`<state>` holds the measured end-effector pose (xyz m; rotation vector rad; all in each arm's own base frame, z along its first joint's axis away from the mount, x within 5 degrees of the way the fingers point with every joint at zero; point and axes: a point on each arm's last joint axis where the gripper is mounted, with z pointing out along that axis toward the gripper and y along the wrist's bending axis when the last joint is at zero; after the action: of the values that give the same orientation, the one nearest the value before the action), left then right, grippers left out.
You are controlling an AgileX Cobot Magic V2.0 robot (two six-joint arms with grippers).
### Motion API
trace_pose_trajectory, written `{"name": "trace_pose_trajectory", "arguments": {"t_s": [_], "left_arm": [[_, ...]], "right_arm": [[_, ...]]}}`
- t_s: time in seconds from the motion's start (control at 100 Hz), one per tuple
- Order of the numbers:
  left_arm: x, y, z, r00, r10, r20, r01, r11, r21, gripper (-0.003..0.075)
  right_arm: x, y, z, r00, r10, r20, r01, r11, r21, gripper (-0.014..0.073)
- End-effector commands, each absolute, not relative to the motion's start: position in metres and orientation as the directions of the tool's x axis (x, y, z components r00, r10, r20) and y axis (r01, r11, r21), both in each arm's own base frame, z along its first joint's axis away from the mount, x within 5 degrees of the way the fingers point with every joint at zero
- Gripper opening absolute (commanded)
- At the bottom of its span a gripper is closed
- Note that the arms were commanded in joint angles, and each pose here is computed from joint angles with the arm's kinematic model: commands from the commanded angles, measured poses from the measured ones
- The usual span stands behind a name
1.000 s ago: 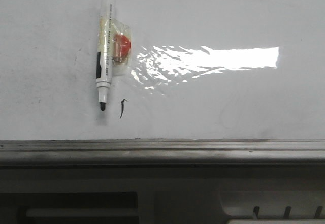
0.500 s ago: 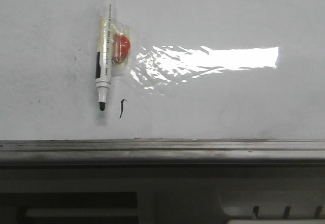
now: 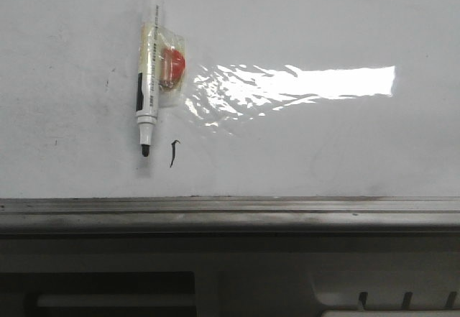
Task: Write number 9 on whiteboard
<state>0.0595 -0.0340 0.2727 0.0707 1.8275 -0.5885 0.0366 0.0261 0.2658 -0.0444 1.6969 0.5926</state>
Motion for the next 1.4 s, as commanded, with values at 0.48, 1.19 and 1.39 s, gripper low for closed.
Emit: {"name": "trace_pose_trajectory", "arguments": {"t_s": [0.48, 1.19, 1.39], "left_arm": [[0.138, -0.096, 0.298, -0.675, -0.126, -0.727, 0.442, 0.719, -0.536, 0.0419], [0.166, -0.175, 0.25, -0.668, -0.119, -0.734, 0.391, 0.783, -0.483, 0.0338], [0.17, -0.176, 0.245, -0.664, -0.126, -0.737, 0.372, 0.799, -0.472, 0.0006]], "right_arm": [[0.066, 0.024, 0.321, -0.351, -0.031, -0.936, -0.297, 0.952, 0.08, 0.0479], [0.071, 0.025, 0.327, -0.298, 0.0, -0.954, -0.286, 0.954, 0.09, 0.0411], [0.071, 0.025, 0.327, -0.305, 0.025, -0.952, -0.283, 0.952, 0.116, 0.0411]]}}
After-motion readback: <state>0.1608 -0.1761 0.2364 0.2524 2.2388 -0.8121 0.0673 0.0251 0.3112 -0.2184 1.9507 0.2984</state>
